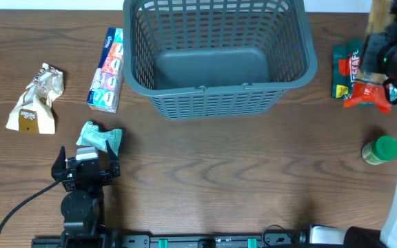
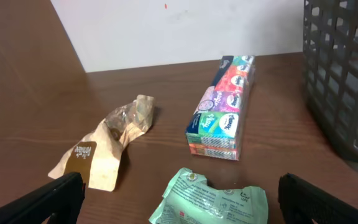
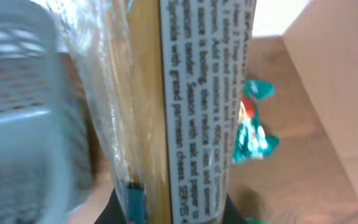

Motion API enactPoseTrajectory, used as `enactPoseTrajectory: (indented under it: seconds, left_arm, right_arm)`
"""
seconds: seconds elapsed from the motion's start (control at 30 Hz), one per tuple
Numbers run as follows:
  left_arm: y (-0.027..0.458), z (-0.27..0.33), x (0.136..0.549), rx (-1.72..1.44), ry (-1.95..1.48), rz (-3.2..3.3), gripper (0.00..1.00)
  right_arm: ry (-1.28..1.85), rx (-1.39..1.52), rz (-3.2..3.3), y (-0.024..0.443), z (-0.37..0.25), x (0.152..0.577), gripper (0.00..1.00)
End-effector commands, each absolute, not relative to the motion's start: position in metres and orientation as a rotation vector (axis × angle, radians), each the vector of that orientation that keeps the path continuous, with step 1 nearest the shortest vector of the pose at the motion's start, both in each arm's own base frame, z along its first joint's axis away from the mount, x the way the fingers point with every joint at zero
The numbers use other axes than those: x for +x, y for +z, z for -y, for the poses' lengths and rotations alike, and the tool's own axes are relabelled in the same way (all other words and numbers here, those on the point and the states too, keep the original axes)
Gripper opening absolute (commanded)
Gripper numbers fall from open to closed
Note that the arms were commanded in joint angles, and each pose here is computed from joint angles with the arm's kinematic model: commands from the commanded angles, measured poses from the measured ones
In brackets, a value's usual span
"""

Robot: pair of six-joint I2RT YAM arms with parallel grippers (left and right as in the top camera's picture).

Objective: Pack container
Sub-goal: 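Lift the spaghetti package with the right gripper toward the basket, then lower the spaghetti package into the basket and open the right gripper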

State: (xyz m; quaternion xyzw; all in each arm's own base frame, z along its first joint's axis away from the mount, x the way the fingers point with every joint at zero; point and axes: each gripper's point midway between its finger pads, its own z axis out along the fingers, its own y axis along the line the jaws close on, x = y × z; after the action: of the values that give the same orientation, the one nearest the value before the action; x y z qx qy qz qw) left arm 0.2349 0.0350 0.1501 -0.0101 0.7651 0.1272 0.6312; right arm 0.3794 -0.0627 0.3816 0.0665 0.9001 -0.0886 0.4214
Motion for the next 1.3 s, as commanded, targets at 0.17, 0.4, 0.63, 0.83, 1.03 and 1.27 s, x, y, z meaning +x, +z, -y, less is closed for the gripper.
enactPoseTrajectory:
  seconds: [0.17,0.4,0.63,0.83,1.03,1.27]
  left_arm:
    - [0.137,-0.034,0.235,-0.007,0.299,-1.782,0.99]
    - [0.137,-0.034,0.235,-0.007,0.299,-1.782,0.98]
    - [0.137,-0.034,0.235,-0.007,0.299,-1.782,0.98]
    - [0.137,-0.034,0.235,-0.007,0.299,-1.782,0.99]
    - [0.137,-0.034,0.235,-0.007,0.299,-1.782,0.98]
    - [0.137,-0.034,0.235,-0.007,0.299,-1.782,0.99]
  right_arm:
    - [-0.136,-0.145,-1.956,0.485,-0.018,0.377,0.01]
    - [-0.181,-0.551,-1.862,0.486,-0.095,0.401,0.01]
    - [-0.237,-0.8,-1.803,0.452,-0.151,0.448,0.01]
    - [-0.227,-1.119,-1.717,0.414,-0.188,0.465,0.01]
    - [-0.195,-1.415,-1.654,0.368,-0.209,0.467,0.01]
    - [-0.04,-1.609,-1.739,0.306,-0.22,0.454,0.01]
